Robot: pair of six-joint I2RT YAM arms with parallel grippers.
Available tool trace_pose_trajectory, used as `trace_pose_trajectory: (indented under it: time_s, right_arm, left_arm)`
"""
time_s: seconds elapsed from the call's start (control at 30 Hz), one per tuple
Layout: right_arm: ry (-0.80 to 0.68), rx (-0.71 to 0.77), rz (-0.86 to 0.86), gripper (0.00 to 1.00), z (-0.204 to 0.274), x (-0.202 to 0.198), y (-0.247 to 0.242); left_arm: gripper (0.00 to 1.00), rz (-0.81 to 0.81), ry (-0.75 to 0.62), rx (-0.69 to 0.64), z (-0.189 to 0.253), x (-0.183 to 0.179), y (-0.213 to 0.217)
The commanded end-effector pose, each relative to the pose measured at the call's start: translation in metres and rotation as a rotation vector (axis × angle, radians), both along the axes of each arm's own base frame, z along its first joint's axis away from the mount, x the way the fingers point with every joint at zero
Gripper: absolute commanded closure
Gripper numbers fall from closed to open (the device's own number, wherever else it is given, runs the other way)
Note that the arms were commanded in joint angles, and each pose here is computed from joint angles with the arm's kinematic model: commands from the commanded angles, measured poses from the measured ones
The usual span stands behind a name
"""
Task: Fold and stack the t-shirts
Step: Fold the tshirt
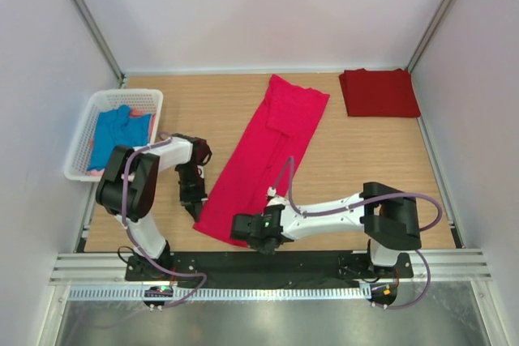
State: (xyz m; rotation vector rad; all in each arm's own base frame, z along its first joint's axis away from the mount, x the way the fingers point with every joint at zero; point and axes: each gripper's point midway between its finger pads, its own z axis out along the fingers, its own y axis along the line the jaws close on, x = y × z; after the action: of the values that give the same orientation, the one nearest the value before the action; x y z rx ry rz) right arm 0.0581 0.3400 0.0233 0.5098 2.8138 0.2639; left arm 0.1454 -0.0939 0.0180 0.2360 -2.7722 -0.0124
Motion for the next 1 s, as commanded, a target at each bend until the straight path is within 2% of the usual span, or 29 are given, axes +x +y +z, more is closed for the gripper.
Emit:
trace_pose_trajectory:
  time_s: [0.0,0.2,0.43,0.67,0.97]
  right_arm:
    - [-0.065,-0.002,0.006,0.99,0.025,0.013,0.007]
    - [-0.081,0.013,0.016,0.99,0.035,0.025,0.013]
    - [-0.051,-0.042,0.041,0.99,0.045,0.054,0.000]
    - [-0.039,-0.092,0.072,0.99,0.064,0.098,-0.039]
    - [-0.035,-0.058,0.098,0.99,0.083,0.165,-0.081]
  left_arm:
    - [1.00,0.019,-0.051,-0.039,0.017,0.009,-0.009]
    - [1.00,0.089,-0.061,-0.071,0.030,0.020,-0.021]
    - [1.00,0.138,-0.087,-0.099,0.044,0.053,-0.033]
    - [1.00,0.250,-0.111,-0.102,0.058,0.101,-0.050]
    - [1.00,0.369,-0.158,-0.252,0.074,0.178,-0.104]
